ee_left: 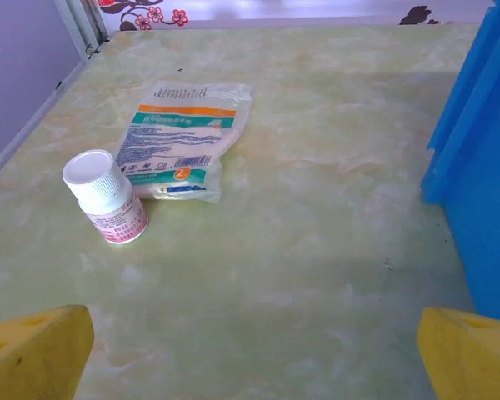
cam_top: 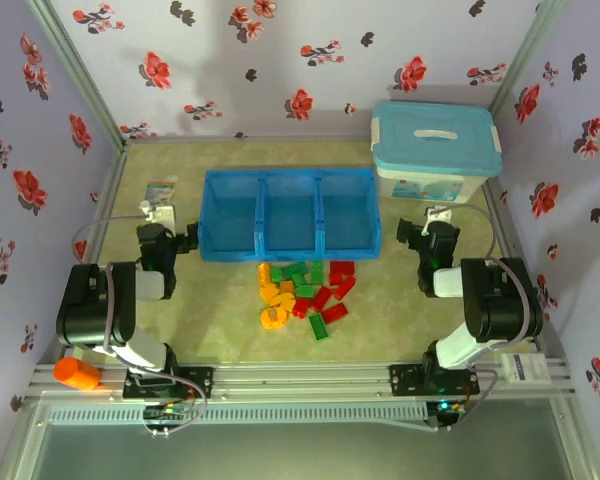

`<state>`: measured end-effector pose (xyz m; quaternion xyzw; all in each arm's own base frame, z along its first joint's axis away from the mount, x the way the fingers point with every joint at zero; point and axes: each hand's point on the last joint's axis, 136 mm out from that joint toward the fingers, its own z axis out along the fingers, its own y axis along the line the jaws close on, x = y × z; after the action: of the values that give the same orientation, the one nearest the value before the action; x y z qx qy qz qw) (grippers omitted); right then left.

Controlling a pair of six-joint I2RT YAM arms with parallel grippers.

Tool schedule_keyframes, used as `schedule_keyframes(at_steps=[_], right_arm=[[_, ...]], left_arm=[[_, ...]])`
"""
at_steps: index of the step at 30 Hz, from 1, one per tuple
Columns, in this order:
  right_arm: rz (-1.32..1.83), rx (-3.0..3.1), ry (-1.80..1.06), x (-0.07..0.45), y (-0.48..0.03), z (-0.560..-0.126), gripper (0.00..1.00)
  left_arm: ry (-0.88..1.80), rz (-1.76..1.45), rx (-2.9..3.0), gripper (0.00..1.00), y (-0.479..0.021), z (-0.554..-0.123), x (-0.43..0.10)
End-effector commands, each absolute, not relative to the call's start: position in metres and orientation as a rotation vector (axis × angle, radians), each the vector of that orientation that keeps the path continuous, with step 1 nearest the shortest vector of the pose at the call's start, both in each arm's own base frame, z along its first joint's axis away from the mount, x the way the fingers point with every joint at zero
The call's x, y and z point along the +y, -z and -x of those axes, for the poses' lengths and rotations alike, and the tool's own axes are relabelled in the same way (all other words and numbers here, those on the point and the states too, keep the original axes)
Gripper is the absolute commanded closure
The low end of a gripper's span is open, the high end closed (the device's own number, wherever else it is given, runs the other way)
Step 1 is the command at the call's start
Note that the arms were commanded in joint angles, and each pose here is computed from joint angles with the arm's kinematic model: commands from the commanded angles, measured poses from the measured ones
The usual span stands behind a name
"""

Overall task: Sort the legos into containers by color
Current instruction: Pick up the lego from the center of the table.

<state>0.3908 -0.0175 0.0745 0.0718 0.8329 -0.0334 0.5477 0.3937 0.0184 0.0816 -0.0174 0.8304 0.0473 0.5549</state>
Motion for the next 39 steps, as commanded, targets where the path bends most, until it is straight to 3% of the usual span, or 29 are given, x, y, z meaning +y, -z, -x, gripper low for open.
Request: schedule_keyframes(at_steps=[1, 32, 39], right_arm=[[-0.195, 1.933, 0.06, -0.02, -0.086, -0.396, 0.01], [-0.191, 1.927, 0.056, -0.019, -0.087, -0.396, 0.01], [0.066, 1.952, -0.022, 0.028, -0.149, -0.397, 0.01]], left_arm=[[-0.091, 0.04, 1.927, 0.0, -0.093, -0.399, 0.016], [-0.095, 0.042, 1.928, 0.0, -0.094, -0.399, 0.017], [-0.352, 0.206, 1.957, 0.0, -0.147, -0.4, 0.04]])
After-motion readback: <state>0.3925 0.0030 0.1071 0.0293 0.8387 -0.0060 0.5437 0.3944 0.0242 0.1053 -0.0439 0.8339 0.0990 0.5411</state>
